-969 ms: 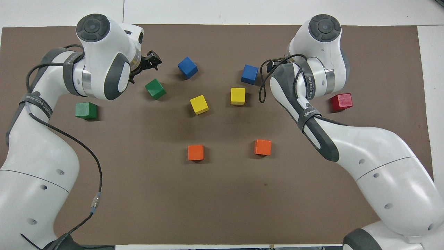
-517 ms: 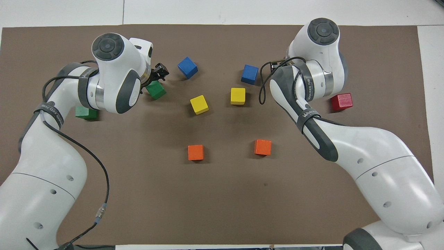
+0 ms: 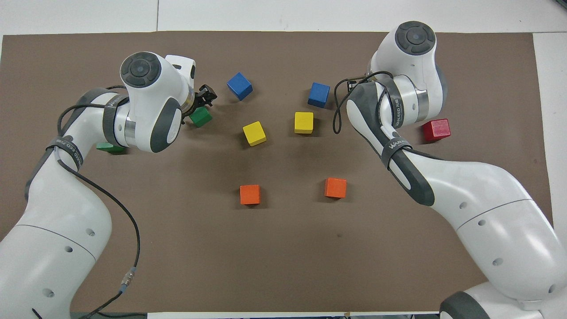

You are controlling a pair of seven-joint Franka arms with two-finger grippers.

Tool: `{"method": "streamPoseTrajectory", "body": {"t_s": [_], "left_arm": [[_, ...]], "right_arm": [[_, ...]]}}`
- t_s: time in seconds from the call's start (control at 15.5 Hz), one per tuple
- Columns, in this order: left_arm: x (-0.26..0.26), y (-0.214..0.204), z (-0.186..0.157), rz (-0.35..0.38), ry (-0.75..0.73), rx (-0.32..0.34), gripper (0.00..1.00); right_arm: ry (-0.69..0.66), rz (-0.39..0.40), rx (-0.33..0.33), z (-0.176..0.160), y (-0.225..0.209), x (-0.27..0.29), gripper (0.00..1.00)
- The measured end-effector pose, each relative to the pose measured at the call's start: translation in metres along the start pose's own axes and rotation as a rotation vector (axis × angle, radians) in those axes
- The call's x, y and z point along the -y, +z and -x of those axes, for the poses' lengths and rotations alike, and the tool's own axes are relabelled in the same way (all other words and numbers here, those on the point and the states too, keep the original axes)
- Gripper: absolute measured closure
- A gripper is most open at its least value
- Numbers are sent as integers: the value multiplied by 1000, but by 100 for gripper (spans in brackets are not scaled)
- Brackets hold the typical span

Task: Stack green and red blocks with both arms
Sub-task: 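Carry green over green with the left gripper while the right gripper carries red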

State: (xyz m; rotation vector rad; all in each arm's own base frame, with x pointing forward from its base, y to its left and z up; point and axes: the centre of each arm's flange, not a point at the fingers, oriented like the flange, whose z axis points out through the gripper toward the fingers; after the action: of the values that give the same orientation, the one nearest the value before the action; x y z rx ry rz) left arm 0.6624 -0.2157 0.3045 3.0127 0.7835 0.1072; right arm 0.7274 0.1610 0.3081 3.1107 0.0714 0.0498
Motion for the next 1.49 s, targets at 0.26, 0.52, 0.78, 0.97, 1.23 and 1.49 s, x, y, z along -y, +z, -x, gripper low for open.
{"method": "streamPoseTrajectory", "body": {"t_s": [0.26, 0.52, 0.78, 0.97, 1.23, 1.49], "left_arm": [[-1, -2, 1, 4, -8, -4, 0], [-6, -1, 8, -4, 1, 0, 44], [-2, -28, 0, -110, 23, 10, 45], [20, -76, -26, -127, 122, 12, 45], [109, -135, -66, -121, 320, 51, 45], [184, -139, -89, -82, 478, 116, 45]], "right_arm": [[-63, 12, 73, 10, -52, -36, 45], [-109, 7, 122, 30, -113, -87, 45], [-160, -5, 128, 57, -103, -140, 45], [-186, -9, 96, 75, -78, -171, 45], [-190, -10, 86, 89, -65, -175, 45], [-191, -2, 27, 96, -53, -174, 45]]}}
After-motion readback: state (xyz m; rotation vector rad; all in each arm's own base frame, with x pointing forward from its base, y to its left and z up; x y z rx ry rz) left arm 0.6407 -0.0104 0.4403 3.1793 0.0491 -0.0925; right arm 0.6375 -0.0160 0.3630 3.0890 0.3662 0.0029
